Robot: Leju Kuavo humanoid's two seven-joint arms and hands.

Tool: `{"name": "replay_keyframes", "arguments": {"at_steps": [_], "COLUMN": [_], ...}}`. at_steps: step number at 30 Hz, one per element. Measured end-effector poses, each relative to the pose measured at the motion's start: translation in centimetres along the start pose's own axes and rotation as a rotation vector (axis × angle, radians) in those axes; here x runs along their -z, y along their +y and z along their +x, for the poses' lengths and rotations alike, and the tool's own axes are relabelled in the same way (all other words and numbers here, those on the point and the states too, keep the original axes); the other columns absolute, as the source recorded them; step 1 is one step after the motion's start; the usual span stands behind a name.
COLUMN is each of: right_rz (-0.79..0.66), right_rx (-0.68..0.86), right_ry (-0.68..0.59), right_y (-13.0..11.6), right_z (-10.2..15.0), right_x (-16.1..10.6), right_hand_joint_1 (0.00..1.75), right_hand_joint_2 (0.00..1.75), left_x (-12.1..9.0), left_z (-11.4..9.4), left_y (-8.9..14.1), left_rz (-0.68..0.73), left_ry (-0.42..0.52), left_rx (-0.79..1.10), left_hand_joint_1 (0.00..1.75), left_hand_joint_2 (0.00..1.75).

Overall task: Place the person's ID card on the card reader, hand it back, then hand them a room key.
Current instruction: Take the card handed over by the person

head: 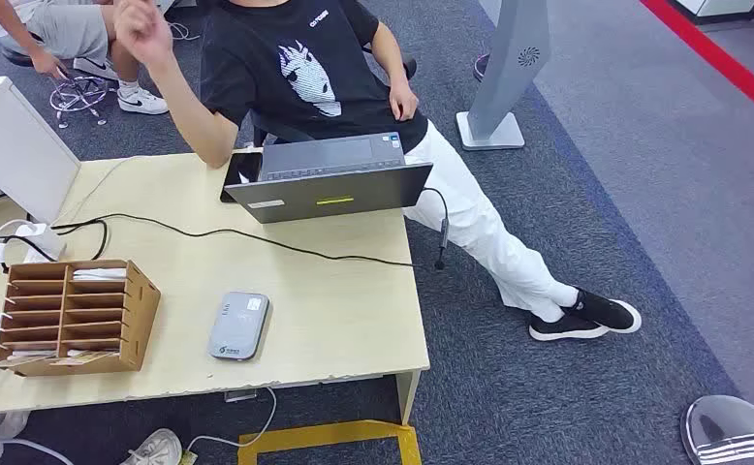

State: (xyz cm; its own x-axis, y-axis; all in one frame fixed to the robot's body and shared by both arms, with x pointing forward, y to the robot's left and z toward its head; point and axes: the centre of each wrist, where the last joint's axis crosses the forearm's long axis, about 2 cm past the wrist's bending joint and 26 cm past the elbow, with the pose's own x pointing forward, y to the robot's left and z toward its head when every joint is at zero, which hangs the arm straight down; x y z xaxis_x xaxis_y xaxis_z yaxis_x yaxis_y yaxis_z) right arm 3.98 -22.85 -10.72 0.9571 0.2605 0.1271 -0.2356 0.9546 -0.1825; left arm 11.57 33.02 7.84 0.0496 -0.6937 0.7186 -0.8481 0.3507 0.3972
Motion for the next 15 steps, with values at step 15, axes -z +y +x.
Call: {"name": "replay_keyframes", "arguments": {"at_steps": [15], "right_rz": [0.018], "right_rx": [-0.082], "right_ry": [-0.027], "right_y": [-0.1], "right_z": [0.5], "right_x": [0.0], "right_hand_joint_1": [0.00], "right_hand_joint_2": [1.75], "left_x": [7.6], "left_z": [5.1], "left_y": [-1.5], "left_rz": [0.085], "left_ry": [-0.321], "left_rx": [-0.081], "left_hand_joint_1": [0.00], "left_hand_joint_2": [1.75]}}
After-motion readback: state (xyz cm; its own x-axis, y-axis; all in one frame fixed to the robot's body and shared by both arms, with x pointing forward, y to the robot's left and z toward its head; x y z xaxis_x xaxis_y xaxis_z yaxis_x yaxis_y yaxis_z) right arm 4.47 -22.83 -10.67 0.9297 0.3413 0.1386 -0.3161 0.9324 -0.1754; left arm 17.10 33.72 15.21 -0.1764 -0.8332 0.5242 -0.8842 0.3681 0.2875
